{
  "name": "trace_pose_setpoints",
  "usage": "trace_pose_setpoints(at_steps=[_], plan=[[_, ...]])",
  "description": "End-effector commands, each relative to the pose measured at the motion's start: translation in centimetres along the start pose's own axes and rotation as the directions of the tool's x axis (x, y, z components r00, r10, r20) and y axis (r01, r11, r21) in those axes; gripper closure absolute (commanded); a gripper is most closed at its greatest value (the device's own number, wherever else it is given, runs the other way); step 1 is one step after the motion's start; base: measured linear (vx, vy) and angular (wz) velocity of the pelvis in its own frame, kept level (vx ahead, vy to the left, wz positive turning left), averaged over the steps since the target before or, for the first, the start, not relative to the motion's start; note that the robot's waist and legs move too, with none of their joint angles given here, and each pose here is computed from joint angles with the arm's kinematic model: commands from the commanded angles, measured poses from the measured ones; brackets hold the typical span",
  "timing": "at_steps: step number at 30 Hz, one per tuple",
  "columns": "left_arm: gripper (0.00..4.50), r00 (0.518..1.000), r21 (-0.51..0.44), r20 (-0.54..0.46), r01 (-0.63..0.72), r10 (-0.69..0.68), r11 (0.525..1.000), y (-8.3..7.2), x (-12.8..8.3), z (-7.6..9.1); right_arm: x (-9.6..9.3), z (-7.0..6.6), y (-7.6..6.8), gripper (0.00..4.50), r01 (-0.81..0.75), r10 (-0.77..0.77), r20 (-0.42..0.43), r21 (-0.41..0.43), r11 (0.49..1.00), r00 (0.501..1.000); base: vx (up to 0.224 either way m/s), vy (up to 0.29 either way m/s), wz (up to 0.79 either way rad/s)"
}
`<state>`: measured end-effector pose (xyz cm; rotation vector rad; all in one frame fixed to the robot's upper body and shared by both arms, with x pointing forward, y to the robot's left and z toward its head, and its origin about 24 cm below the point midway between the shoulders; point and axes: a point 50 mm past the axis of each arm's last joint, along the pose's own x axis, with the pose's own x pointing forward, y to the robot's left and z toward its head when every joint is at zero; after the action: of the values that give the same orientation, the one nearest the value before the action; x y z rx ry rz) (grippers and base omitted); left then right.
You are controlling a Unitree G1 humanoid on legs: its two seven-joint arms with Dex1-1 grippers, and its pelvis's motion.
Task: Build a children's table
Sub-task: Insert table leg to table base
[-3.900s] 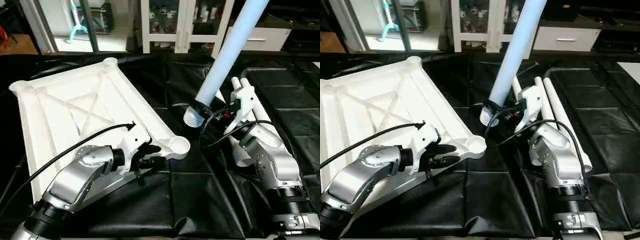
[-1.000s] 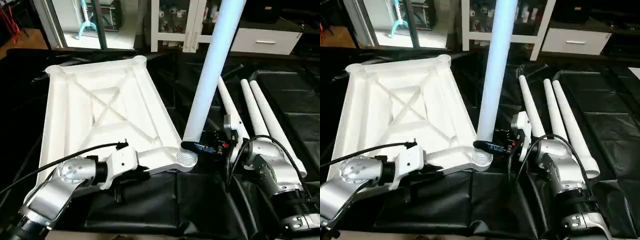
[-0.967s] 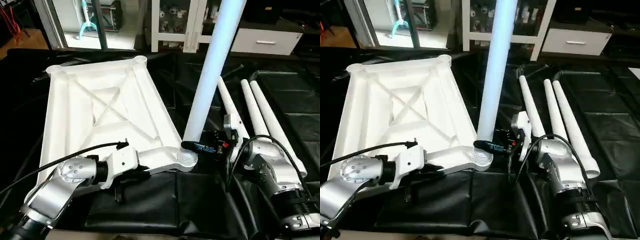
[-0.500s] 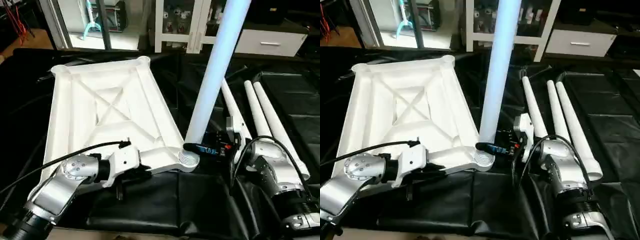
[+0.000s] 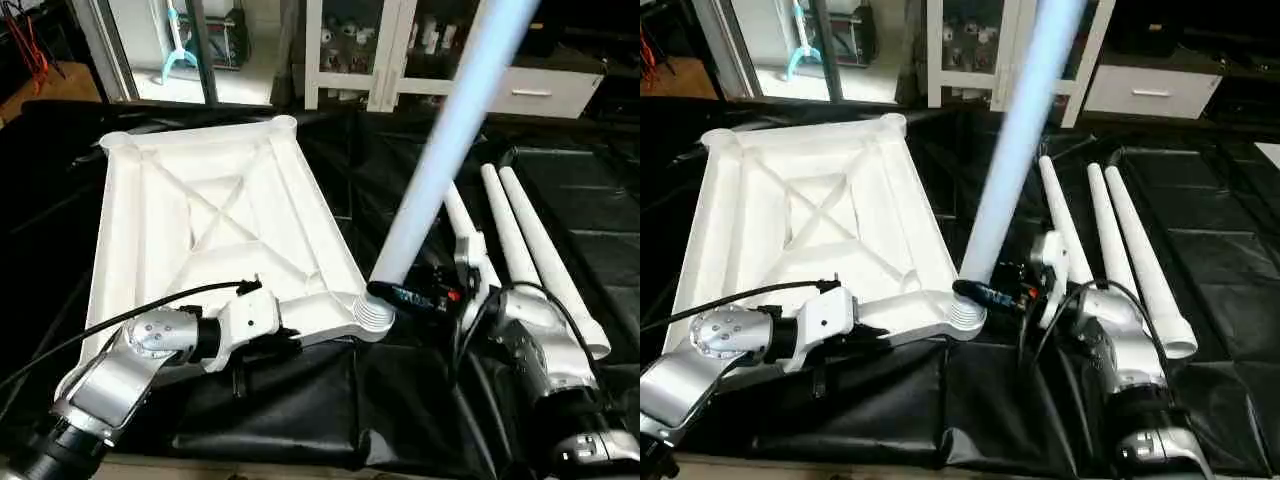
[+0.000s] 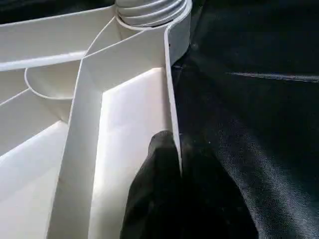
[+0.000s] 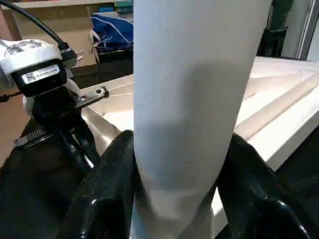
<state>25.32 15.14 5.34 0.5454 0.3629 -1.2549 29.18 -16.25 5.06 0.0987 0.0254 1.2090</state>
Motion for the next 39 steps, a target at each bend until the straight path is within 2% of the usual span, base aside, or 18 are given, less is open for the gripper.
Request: trace_pose_setpoints(at_steps=[1, 9, 13, 18, 21, 27, 30, 34, 35, 36, 39], plan=[[4.5, 0.997, -0.038, -0.069, 0.042, -0.044, 0.998, -1.0, 0.6, -1.6, -0.7, -2.6, 0.7, 2.62, 0.022, -0.014, -0.12, 0.064, 0.998, 0.993, 0.0, 0.0, 0.0], [4.5, 0.997, -0.027, -0.074, 0.035, -0.037, 0.999, -0.7, 0.7, -1.6, -0.9, -3.4, 1.3, 2.62, -0.041, 0.035, -0.218, -0.024, 0.999, 0.975, 0.0, 0.0, 0.0], [4.5, 0.997, -0.025, -0.074, 0.033, -0.035, 0.999, -0.7, 0.7, -1.5, -1.0, -3.7, 1.5, 2.62, -0.046, 0.039, -0.227, -0.029, 0.999, 0.973, 0.0, 0.0, 0.0], [4.5, 0.997, -0.025, -0.074, 0.027, -0.029, 0.999, -0.8, 0.7, -1.5, -1.3, -3.9, 1.4, 2.62, 0.026, -0.024, -0.184, 0.006, 1.0, 0.983, 0.0, 0.0, 0.0], [4.5, 0.997, -0.027, -0.075, 0.021, -0.023, 0.999, -0.7, 0.7, -1.6, -1.6, -3.9, 1.0, 2.62, 0.125, -0.117, -0.117, 0.063, 0.99, 0.986, 0.0, 0.0, 0.0], [4.5, 0.997, -0.027, -0.078, 0.016, -0.018, 1.0, -0.6, 0.7, -1.6, -1.9, -4.2, 1.2, 2.62, 0.171, -0.163, -0.079, 0.109, 0.979, 0.983, 0.0, 0.0, 0.0], [4.5, 0.997, -0.026, -0.08, 0.015, -0.017, 1.0, -0.6, 0.8, -1.6, -2.0, -5.0, 2.1, 2.62, 0.158, -0.144, -0.105, 0.133, 0.979, 0.984, 0.0, 0.0, 0.0], [4.5, 0.997, -0.024, -0.081, 0.015, -0.017, 1.0, -0.5, 0.8, -1.6, -2.1, -5.4, 2.3, 2.62, 0.155, -0.138, -0.128, 0.141, 0.978, 0.982, 0.0, 0.0, 0.0], [4.5, 0.996, -0.022, -0.083, 0.016, -0.018, 1.0, -0.5, 0.8, -1.6, -2.2, -5.6, 2.4, 2.62, 0.157, -0.135, -0.155, 0.139, 0.978, 0.979, 0.0, 0.0, 0.0], [4.5, 0.996, -0.02, -0.085, 0.017, -0.019, 1.0, -0.5, 0.8, -1.6, -2.4, -5.9, 2.3, 2.63, 0.174, -0.147, -0.188, 0.134, 0.976, 0.971, 0.0, 0.0, 0.0], [4.5, 0.996, -0.017, -0.089, 0.016, -0.017, 1.0, -0.5, 0.8, -1.6, -2.4, -5.9, 2.3, 2.63, 0.179, -0.155, -0.198, 0.105, 0.978, 0.968, 0.0, 0.0, 0.0]])
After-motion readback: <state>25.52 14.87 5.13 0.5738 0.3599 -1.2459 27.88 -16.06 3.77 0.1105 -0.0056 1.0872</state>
